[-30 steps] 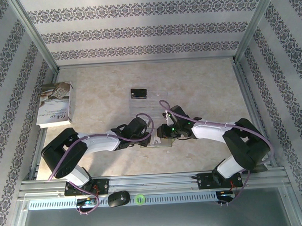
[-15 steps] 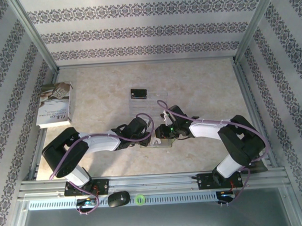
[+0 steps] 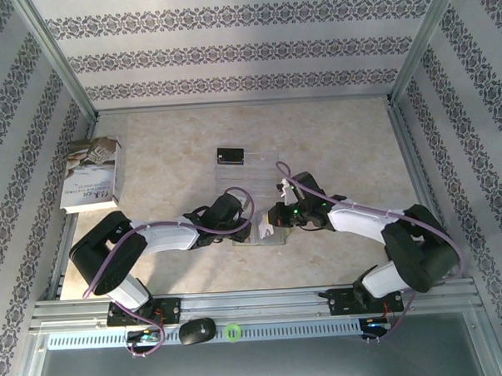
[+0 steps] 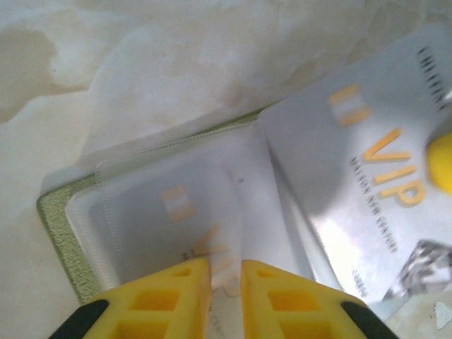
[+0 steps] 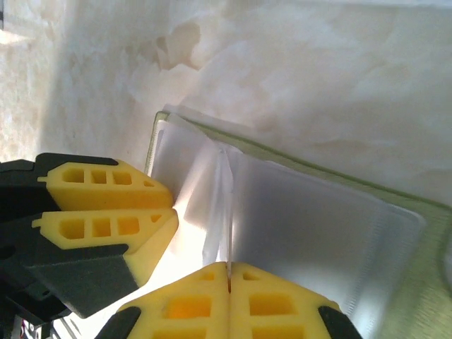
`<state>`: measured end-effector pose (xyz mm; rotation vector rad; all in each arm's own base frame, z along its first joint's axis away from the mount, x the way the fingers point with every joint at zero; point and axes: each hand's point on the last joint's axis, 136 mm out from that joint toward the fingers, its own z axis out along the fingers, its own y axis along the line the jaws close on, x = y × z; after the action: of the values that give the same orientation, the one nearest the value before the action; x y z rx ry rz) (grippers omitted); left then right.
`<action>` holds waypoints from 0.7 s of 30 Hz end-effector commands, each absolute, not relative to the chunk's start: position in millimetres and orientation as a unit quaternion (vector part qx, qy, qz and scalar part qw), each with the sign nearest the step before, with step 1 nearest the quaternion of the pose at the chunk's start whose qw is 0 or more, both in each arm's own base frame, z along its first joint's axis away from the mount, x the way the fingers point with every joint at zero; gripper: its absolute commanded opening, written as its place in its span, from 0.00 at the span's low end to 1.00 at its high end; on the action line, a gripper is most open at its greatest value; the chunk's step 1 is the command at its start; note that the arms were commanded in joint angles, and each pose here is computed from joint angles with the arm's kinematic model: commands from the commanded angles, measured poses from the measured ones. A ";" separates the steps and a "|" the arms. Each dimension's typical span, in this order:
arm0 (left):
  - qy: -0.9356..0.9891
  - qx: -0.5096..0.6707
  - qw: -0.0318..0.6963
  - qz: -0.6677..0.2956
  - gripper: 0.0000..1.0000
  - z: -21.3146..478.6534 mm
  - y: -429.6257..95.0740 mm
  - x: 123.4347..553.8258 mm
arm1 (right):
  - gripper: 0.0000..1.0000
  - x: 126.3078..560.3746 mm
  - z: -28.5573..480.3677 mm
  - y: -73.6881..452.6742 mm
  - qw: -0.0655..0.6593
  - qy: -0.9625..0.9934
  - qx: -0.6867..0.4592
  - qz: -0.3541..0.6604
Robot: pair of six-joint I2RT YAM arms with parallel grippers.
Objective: Take the credit cards out of the card holder
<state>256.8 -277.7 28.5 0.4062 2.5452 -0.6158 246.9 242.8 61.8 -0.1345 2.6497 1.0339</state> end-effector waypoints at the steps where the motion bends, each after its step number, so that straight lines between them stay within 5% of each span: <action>1: 0.936 0.146 0.235 -0.219 0.26 28.9 -268.4 255.0 | 0.00 249.7 75.5 234.0 0.184 0.917 -0.066 0.348; 14: 0.901 0.089 0.318 -0.281 0.49 135.1 -228.9 267.1 | 0.00 270.5 148.2 257.7 0.257 0.877 -0.189 0.360; 15: 0.900 0.079 0.321 -0.283 0.56 138.0 -221.4 266.2 | 0.00 274.8 151.7 260.3 0.262 0.876 -0.198 0.354; 17: 0.898 0.062 0.333 -0.282 1.00 147.0 -205.4 263.6 | 0.00 287.4 160.3 267.0 0.275 0.873 -0.223 0.334; 21: 0.896 0.036 0.355 -0.263 0.99 162.0 -176.4 258.1 | 0.00 312.1 168.7 279.6 0.291 0.868 -0.265 0.302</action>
<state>271.3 -197.0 176.9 0.1379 2.2357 -0.7370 304.0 275.7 170.1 -0.5761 2.3300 0.9080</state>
